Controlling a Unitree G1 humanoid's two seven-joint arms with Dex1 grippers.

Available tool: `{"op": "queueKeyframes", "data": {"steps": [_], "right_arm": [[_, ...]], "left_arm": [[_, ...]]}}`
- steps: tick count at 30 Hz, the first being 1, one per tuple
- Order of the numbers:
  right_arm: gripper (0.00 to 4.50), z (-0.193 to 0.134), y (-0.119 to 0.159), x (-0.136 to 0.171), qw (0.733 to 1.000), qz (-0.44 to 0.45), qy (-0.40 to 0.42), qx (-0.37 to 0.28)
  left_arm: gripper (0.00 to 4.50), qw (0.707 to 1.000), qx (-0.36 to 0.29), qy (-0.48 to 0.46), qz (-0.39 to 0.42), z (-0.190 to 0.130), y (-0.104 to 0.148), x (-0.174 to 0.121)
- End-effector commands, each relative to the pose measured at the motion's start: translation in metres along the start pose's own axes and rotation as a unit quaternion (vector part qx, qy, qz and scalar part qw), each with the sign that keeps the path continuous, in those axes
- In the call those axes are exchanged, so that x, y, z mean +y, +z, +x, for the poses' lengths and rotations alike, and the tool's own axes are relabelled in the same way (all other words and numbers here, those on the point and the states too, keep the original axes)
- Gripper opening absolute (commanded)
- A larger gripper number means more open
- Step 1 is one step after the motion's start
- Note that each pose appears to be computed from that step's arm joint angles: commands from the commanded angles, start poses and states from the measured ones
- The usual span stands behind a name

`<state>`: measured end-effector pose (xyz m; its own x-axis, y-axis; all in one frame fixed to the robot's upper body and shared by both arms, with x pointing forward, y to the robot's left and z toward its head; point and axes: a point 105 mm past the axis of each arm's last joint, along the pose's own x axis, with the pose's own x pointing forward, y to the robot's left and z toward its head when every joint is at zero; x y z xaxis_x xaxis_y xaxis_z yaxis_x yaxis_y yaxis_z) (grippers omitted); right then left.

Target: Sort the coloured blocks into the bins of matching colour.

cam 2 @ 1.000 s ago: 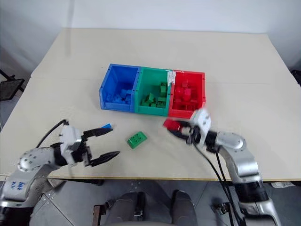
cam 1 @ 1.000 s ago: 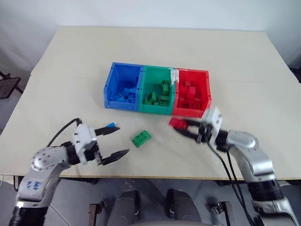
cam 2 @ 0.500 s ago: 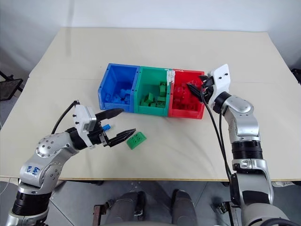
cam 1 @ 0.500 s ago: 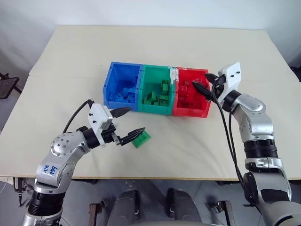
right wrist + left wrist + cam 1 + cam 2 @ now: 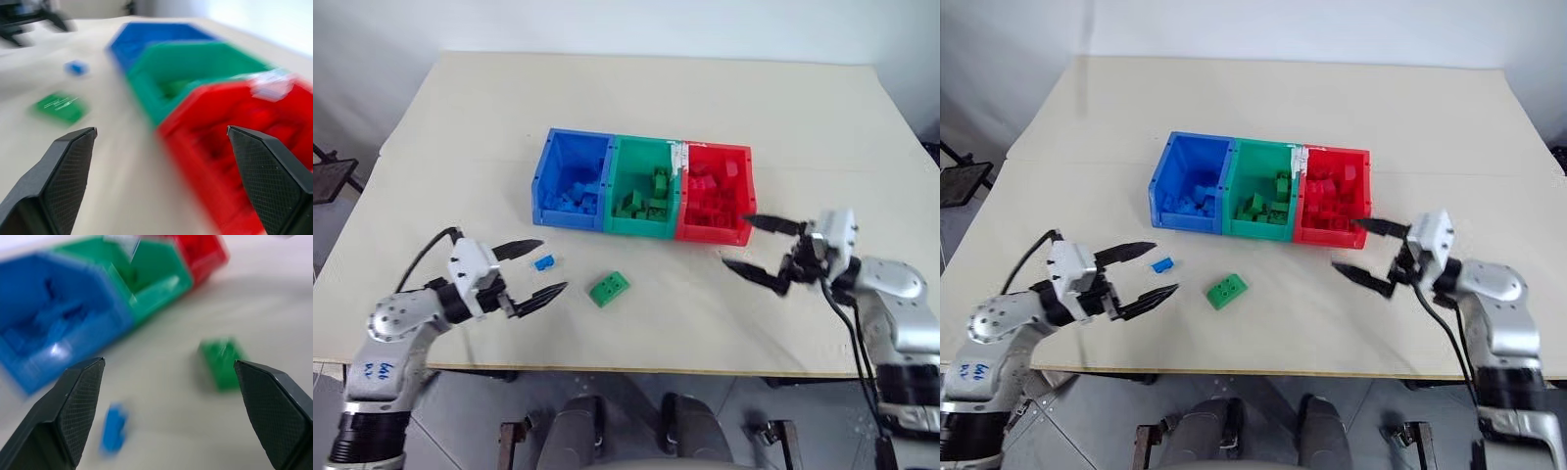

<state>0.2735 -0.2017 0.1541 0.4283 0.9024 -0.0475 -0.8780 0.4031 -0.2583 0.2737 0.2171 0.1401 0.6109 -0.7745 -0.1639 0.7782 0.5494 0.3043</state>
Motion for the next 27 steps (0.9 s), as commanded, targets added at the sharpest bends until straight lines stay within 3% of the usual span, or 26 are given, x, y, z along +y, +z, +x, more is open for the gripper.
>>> {"op": "queueKeyframes", "data": {"steps": [1,5,10,17,27], "right_arm": [[4.45,-0.017,0.009,0.017,0.999,0.011,0.036,0.003],[4.45,-0.029,-0.004,0.027,0.999,-0.007,0.041,0.026],[4.45,-0.028,-0.005,0.026,0.999,-0.028,0.033,0.02],[4.45,-0.014,0.001,0.03,0.998,-0.045,0.049,0.001],[4.45,0.018,0.023,0.045,0.993,-0.052,0.09,-0.049]], "left_arm": [[4.5,1.0,-0.006,0.016,0.015,-0.024,0.005,0.019],[4.5,1.0,0.023,-0.007,0.005,-0.041,-0.006,0.022],[4.5,0.998,0.032,-0.052,0.012,-0.032,-0.006,0.008],[4.5,0.992,0.018,-0.122,-0.023,0.026,0.004,-0.043],[4.5,0.995,0.062,-0.061,-0.058,0.091,-0.002,-0.07]]}}
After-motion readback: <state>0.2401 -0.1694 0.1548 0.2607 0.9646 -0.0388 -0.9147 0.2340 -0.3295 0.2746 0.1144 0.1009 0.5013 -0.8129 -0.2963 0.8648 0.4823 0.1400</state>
